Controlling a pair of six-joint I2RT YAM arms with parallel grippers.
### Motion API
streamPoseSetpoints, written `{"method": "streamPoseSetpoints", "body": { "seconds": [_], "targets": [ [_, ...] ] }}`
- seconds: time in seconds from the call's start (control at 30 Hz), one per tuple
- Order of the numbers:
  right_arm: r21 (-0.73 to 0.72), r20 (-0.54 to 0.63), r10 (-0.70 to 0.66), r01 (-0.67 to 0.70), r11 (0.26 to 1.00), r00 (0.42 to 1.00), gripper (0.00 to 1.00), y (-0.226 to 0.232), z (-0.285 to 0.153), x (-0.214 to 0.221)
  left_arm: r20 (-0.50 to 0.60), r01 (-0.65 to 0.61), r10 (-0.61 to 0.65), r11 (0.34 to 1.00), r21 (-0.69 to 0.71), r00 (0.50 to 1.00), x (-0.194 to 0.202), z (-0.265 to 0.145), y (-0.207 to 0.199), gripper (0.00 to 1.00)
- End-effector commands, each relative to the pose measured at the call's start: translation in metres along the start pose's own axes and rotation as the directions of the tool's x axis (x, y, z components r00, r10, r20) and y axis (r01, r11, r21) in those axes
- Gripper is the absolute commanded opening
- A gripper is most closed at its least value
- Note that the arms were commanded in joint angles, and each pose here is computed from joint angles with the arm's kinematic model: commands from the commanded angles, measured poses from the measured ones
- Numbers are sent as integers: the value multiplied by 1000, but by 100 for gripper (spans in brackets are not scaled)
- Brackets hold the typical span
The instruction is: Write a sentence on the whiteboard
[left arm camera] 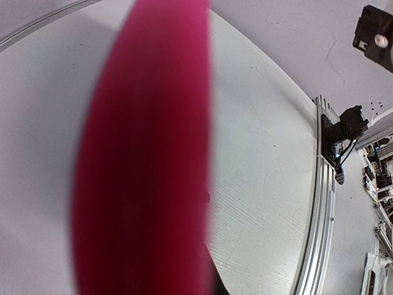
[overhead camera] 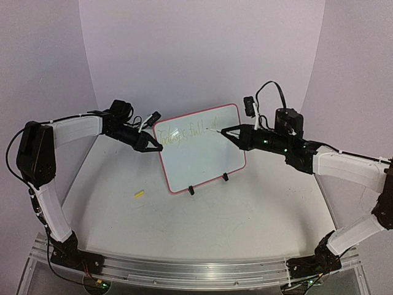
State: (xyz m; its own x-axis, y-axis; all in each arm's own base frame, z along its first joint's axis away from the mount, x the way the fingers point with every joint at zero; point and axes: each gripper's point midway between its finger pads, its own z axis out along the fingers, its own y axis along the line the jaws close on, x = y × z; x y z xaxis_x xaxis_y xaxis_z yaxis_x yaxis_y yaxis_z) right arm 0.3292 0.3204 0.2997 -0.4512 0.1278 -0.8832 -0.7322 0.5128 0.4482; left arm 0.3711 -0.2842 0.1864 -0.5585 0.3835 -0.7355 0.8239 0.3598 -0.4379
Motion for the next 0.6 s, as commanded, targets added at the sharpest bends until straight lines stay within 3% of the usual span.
{"method": "streamPoseSetpoints", "body": {
  "seconds": [0.0, 0.57],
  "targets": [
    [41, -22, -12, 13, 999, 1000, 0, 11, 13, 22, -67, -15, 14, 1000, -9, 998, 13, 16, -3, 0],
    [-56, -166, 0, -9, 998, 986, 0, 55, 89, 126, -61, -30, 30, 1000, -8, 998, 10, 12, -8, 0]
  ]
}}
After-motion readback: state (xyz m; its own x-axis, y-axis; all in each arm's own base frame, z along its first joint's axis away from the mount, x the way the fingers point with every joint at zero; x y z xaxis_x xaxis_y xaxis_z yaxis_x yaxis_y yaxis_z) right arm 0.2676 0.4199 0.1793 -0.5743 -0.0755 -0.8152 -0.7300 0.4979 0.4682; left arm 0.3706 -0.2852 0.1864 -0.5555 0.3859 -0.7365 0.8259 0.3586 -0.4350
